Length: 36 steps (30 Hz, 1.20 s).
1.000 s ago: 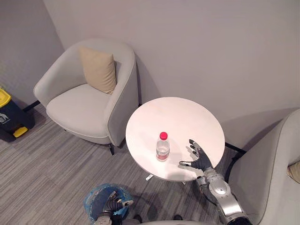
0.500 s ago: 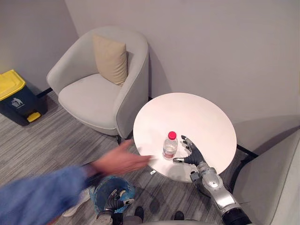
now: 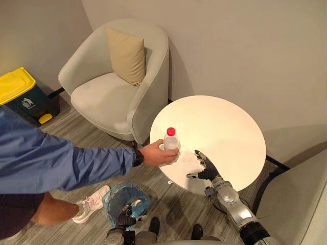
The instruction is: Gather rubbish on tea table into small bin, then transfer packed bag to large trash can.
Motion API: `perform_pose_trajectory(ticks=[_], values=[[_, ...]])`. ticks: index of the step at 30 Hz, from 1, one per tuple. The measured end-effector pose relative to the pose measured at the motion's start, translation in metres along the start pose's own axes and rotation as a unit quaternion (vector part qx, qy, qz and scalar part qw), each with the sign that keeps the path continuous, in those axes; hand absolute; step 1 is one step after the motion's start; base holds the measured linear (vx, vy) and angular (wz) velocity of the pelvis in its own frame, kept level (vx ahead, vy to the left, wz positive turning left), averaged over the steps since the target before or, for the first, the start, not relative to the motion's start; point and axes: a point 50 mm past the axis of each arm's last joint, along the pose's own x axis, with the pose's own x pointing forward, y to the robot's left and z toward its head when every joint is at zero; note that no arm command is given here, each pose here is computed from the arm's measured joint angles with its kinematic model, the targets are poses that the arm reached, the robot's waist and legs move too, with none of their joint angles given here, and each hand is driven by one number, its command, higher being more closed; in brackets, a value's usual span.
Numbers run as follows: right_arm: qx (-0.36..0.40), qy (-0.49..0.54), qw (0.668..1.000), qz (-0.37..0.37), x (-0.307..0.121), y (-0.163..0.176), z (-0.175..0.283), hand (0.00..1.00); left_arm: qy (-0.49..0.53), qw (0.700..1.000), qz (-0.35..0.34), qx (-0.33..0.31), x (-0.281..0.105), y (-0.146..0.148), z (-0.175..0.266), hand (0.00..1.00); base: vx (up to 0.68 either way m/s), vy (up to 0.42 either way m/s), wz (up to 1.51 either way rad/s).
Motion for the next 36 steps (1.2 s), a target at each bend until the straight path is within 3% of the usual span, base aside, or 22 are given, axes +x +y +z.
perform_pose_trajectory(ticks=[36], values=[[-0.004, -0.035, 0.999, -0.029, 0.005, -0.007, 0.017, 0.0, -0.003, 1.0, -0.001, 0.004, 0.0, 0.0, 0.001, 0.0, -0.01, -0.001, -0.01]])
